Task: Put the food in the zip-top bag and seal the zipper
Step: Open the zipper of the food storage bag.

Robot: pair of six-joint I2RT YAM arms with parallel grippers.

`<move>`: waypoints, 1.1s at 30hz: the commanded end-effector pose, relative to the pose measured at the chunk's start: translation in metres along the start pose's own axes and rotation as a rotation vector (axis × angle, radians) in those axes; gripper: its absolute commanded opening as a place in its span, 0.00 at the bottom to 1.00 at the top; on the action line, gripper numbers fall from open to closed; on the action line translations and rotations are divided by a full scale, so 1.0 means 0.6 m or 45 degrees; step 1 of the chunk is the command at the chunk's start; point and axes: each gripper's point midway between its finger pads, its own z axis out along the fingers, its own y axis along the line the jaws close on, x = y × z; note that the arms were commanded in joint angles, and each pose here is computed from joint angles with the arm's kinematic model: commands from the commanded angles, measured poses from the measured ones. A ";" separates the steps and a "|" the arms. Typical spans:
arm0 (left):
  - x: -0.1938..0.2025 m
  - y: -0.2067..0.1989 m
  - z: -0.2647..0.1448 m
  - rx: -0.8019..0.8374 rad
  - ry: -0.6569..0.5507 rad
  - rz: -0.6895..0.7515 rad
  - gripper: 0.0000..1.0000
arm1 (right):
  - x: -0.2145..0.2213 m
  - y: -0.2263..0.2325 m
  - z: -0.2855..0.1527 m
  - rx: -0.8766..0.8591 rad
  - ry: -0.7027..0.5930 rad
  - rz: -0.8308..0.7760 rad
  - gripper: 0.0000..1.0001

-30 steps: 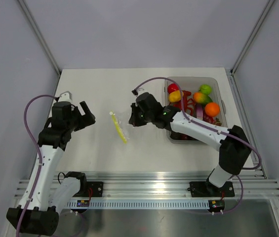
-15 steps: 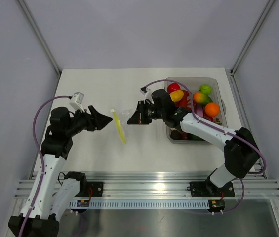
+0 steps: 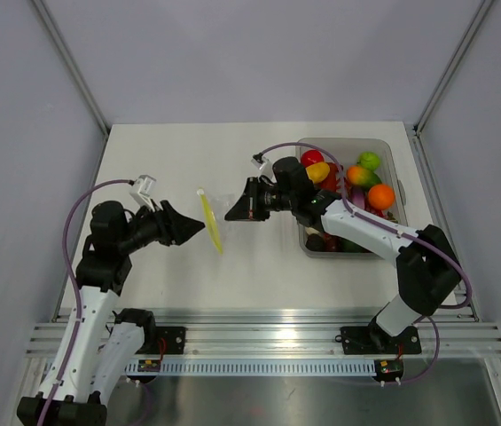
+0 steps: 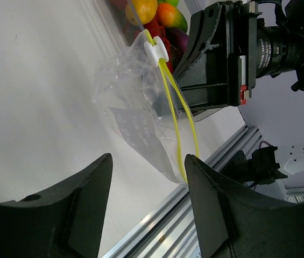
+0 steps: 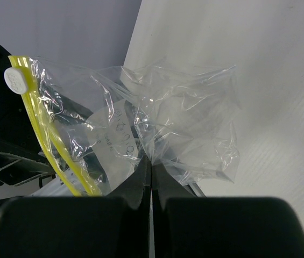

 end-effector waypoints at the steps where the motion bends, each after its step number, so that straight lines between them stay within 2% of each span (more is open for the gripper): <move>1: 0.000 -0.020 -0.003 0.086 -0.003 0.037 0.59 | -0.032 0.039 -0.001 -0.090 -0.046 -0.030 0.00; 22: 0.001 -0.035 0.016 0.143 0.000 0.010 0.47 | -0.030 0.041 0.004 -0.109 -0.030 -0.007 0.00; 29: 0.008 -0.021 0.035 0.108 0.008 -0.023 0.36 | -0.028 0.047 0.001 -0.128 -0.018 -0.016 0.00; 32: 0.005 -0.014 0.042 0.092 0.001 -0.049 0.30 | -0.024 0.045 0.000 -0.127 -0.011 -0.019 0.00; 33: 0.004 -0.014 0.044 0.089 -0.002 -0.061 0.25 | -0.022 0.043 0.000 -0.123 -0.007 -0.014 0.00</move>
